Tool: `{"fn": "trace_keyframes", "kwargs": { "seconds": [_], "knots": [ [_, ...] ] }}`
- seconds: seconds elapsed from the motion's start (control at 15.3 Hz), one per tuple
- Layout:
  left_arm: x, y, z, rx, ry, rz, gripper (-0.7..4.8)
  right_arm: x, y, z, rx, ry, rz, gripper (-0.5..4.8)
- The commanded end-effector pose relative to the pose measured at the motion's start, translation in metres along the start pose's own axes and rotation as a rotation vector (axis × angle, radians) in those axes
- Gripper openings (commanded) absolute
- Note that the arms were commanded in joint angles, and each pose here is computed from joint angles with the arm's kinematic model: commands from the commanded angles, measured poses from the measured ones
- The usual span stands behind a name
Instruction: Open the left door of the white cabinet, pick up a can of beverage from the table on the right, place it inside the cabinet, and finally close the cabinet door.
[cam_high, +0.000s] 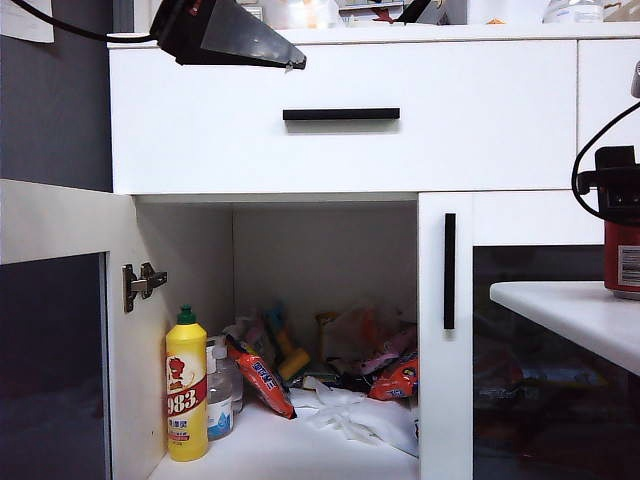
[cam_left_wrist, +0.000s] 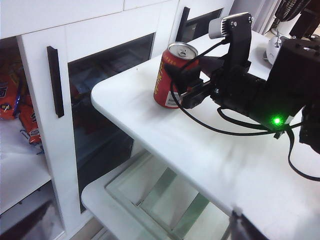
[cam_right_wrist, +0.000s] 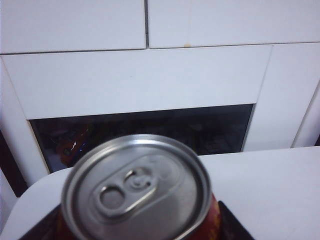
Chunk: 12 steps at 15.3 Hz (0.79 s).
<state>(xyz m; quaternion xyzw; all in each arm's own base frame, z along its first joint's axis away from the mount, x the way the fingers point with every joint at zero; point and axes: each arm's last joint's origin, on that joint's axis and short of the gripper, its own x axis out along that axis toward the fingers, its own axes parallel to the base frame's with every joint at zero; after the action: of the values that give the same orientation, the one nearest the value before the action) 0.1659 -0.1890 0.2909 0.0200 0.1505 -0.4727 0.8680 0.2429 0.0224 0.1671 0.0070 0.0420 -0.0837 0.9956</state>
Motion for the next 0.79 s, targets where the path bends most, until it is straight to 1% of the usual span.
{"fn": "trace_keyframes", "kwargs": {
  "seconds": [0.07,0.2,0.46,0.52,0.59,0.65,0.72,0.79],
  "knots": [
    [0.0,0.0,0.002,0.003,-0.015,-0.004,4.79,0.001,0.0,0.002,0.006,-0.019,0.0,4.74],
    [0.0,0.0,0.002,0.003,-0.014,-0.004,4.79,0.006,0.001,0.0,0.002,-0.008,-0.002,4.74],
    [0.0,0.0,0.001,0.0,-0.001,-0.004,4.79,0.013,-0.001,0.006,0.009,-0.025,-0.018,4.69],
    [0.0,0.0,0.001,-0.001,0.003,-0.003,4.79,0.013,-0.001,0.005,0.008,-0.022,-0.018,4.38],
    [-0.001,0.0,0.001,-0.001,0.004,-0.003,4.79,0.013,-0.001,0.005,0.007,-0.017,-0.016,3.84],
    [-0.001,0.0,0.001,-0.001,0.004,-0.003,4.79,0.013,-0.001,0.004,0.005,-0.009,-0.011,3.53],
    [-0.001,0.0,0.001,-0.002,0.004,-0.003,4.79,0.013,-0.001,0.003,0.003,0.0,-0.011,3.53],
    [-0.001,0.0,0.001,-0.004,0.004,-0.003,4.79,0.013,-0.001,0.003,0.001,0.006,-0.012,3.37]
  ]
}}
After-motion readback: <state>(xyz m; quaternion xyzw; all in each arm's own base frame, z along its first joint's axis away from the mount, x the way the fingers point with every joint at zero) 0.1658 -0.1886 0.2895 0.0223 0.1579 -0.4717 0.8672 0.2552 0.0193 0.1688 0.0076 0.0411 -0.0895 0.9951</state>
